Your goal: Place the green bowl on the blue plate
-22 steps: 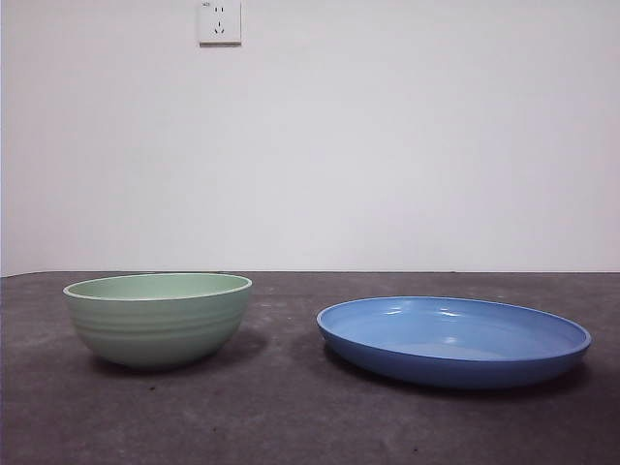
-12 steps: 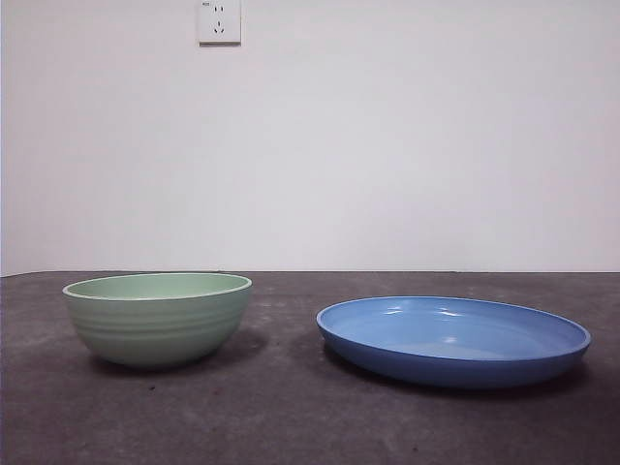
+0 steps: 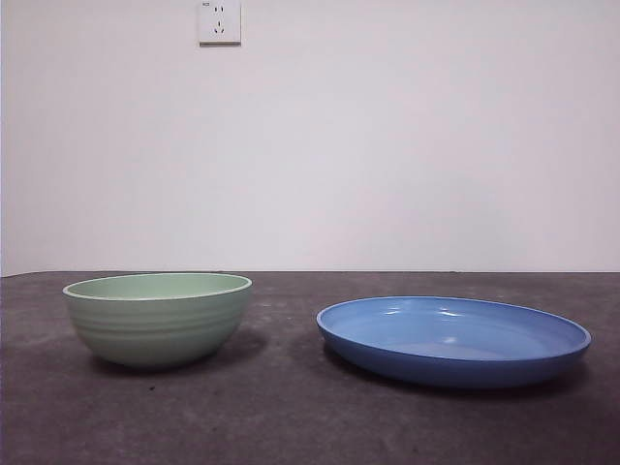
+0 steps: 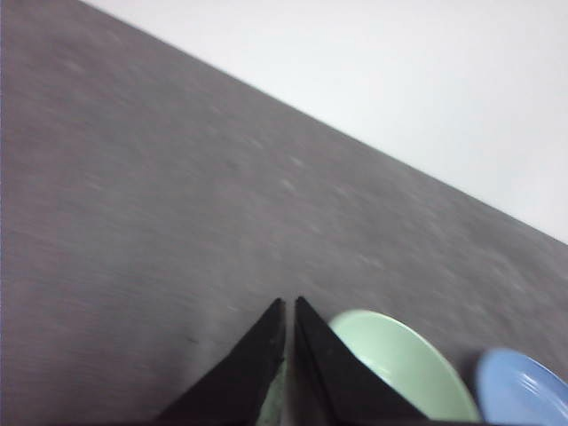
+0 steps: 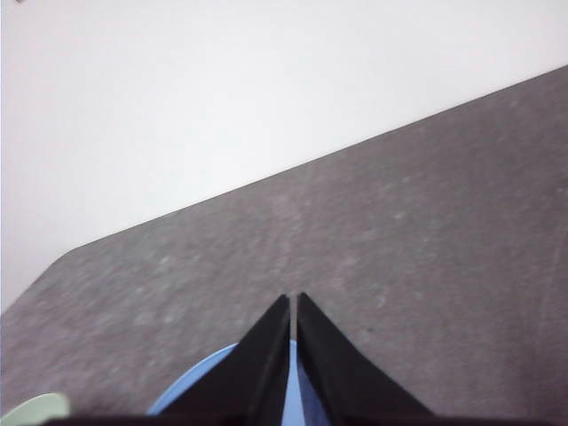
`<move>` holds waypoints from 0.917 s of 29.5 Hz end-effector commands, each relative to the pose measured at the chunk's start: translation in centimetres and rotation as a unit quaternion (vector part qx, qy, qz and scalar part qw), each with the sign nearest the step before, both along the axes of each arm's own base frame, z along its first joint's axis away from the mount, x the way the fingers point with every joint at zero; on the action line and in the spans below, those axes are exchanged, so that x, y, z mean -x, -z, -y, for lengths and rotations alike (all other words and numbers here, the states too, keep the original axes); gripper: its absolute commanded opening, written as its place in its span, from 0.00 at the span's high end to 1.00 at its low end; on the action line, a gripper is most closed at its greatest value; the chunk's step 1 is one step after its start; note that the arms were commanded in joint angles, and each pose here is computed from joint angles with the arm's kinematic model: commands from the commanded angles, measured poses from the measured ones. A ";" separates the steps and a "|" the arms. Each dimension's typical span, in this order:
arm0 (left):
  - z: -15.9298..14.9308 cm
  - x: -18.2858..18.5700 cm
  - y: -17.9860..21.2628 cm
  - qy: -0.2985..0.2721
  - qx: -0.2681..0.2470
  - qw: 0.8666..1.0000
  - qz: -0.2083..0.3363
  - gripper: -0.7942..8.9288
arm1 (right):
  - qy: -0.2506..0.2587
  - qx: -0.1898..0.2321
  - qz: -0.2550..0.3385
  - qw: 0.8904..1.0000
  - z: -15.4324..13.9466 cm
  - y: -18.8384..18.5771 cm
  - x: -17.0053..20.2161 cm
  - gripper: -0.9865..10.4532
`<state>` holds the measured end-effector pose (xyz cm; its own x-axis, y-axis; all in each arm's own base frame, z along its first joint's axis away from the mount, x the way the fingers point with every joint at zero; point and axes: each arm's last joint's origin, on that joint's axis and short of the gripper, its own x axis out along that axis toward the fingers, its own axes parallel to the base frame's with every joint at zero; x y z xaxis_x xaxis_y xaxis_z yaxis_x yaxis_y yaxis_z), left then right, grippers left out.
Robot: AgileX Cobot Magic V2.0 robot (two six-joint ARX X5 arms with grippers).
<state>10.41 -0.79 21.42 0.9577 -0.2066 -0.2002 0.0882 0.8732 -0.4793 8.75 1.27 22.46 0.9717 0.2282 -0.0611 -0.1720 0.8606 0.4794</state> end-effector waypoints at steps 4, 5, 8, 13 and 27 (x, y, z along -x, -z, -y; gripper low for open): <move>0.8 -0.9 -4.4 0.070 0.018 0.997 -0.006 0.90 | -0.064 -0.014 -0.040 0.997 -0.4 -4.0 -0.2 0.91; 1.0 -1.1 -5.1 0.084 0.019 0.996 -0.010 0.90 | -0.081 -0.015 -0.050 0.995 -0.5 -4.5 -0.4 0.91; 1.5 -1.6 -7.0 0.121 0.019 0.992 -0.025 0.90 | -0.134 -0.020 -0.081 0.987 -0.9 -5.7 -0.9 0.91; 2.4 -2.2 -9.3 0.195 0.010 0.980 -0.041 0.90 | -0.229 -0.008 -0.127 0.965 -1.5 -7.0 -2.0 0.91; 4.3 -1.0 -8.8 0.373 -0.019 0.918 -0.129 0.90 | -0.350 0.076 -0.164 0.919 -3.1 -9.2 -2.4 0.90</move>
